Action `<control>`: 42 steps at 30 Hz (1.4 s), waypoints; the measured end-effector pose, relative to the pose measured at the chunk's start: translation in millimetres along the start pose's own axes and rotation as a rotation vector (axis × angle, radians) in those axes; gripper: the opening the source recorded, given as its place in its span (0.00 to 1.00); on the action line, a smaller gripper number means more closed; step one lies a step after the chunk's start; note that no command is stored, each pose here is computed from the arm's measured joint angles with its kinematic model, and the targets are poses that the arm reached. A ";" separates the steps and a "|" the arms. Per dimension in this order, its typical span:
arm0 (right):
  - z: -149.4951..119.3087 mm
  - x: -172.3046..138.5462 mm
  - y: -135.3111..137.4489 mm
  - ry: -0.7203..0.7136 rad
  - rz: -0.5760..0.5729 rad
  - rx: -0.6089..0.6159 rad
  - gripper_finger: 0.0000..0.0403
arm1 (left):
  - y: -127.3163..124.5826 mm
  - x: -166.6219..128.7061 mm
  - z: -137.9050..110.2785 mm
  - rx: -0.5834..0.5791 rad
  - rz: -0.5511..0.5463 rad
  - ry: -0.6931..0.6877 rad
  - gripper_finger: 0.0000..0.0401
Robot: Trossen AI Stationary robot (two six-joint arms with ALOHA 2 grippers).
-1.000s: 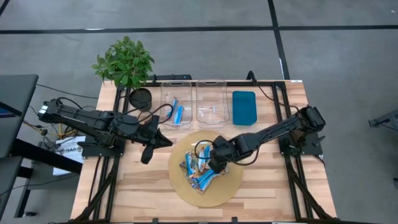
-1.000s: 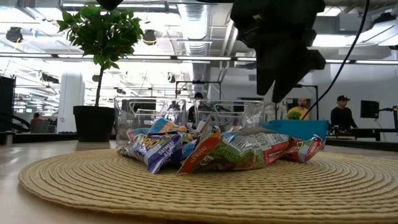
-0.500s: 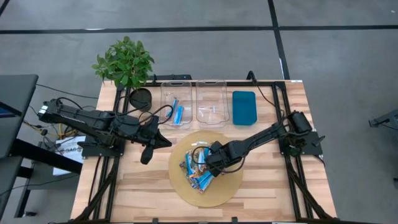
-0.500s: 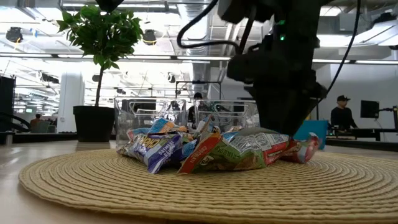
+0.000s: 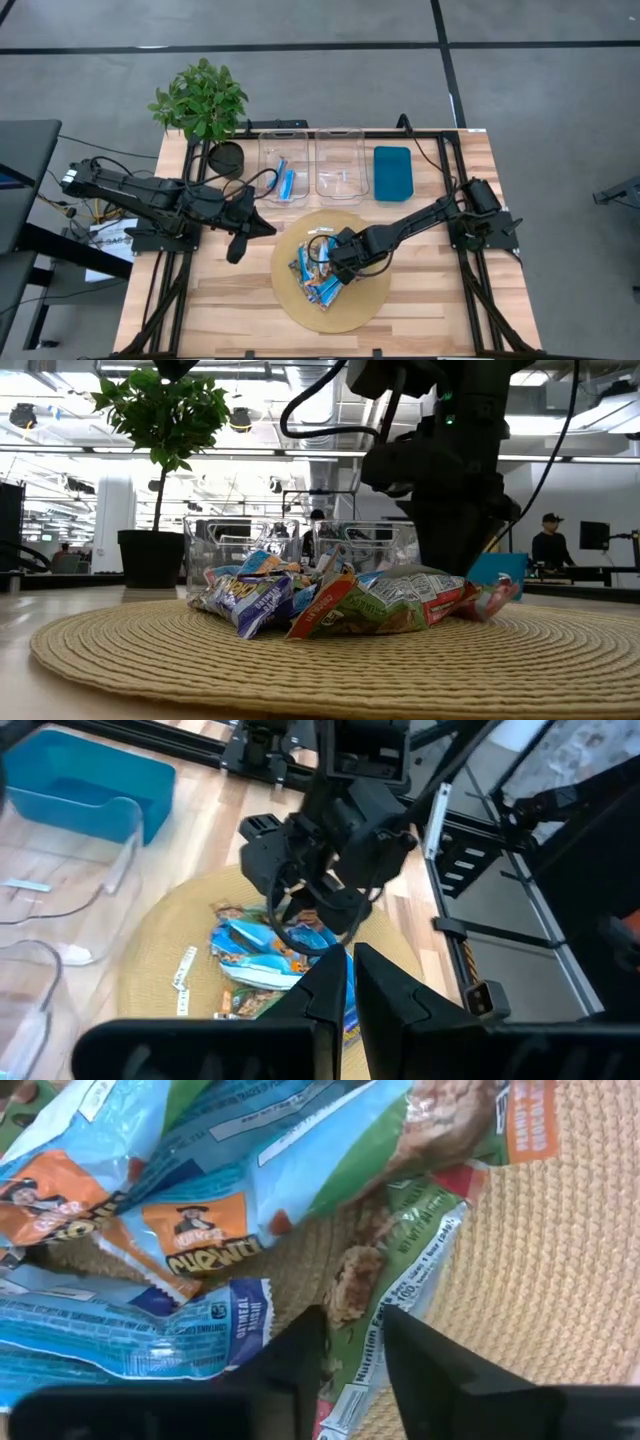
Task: Pick and place Granola Bars by type
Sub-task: Put the top red granola bar into the left transparent bin
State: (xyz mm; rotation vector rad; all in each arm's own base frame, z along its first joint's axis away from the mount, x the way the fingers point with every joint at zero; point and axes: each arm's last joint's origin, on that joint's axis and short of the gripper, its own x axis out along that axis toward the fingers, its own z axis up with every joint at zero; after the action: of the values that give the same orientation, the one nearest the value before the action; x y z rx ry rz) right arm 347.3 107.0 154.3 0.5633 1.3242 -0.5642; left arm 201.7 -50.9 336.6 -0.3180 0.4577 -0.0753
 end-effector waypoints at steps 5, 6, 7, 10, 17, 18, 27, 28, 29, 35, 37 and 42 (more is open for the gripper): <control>2.8 -0.4 -1.6 -0.001 0.001 0.008 0.14 | 1.9 -0.1 0.8 -0.004 0.064 -0.028 0.04; 2.9 -2.1 -1.8 -0.003 0.004 0.009 0.13 | 2.1 -0.2 0.9 -0.004 0.074 -0.032 0.04; 3.7 -4.4 -2.5 -0.009 0.007 0.011 0.11 | 2.4 -0.2 1.0 -0.005 0.082 -0.035 0.04; 5.9 -15.5 -4.7 -0.035 0.026 0.019 0.08 | 3.6 -0.2 1.5 -0.031 0.106 -0.047 0.04; 19.9 -66.2 -18.5 -0.216 0.115 0.022 0.03 | 13.7 -2.8 5.0 -0.140 0.212 -0.094 0.04; 23.2 -74.8 -21.9 -0.249 0.132 0.014 0.02 | 16.4 -2.9 4.9 -0.162 0.239 -0.097 0.04; 84.4 -124.6 -51.5 -0.597 0.347 -0.046 0.02 | 47.2 -4.6 0.3 -0.303 0.453 -0.046 0.04; 92.8 -127.1 -54.8 -0.616 0.358 -0.050 0.02 | 50.9 -5.1 1.1 -0.314 0.472 -0.051 0.04; 99.7 -129.1 -59.9 -0.625 0.354 -0.058 0.02 | 54.1 -5.7 1.5 -0.324 0.488 -0.051 0.04; 148.5 -125.8 -78.2 -0.669 0.298 -0.109 0.02 | 67.0 -8.4 2.7 -0.342 0.548 -0.047 0.04; 166.0 -125.7 -80.2 -0.701 0.307 -0.118 0.02 | 70.6 -9.3 2.3 -0.347 0.569 -0.039 0.04; 198.6 -112.5 -85.3 -0.682 0.279 -0.140 0.02 | 76.4 -11.8 0.0 -0.365 0.611 -0.017 0.04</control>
State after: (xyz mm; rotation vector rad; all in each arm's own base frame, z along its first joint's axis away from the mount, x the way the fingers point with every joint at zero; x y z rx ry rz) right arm 417.2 -82.3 290.9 0.3794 0.6183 -0.3777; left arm 191.1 23.2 317.3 -0.5228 0.5355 0.6114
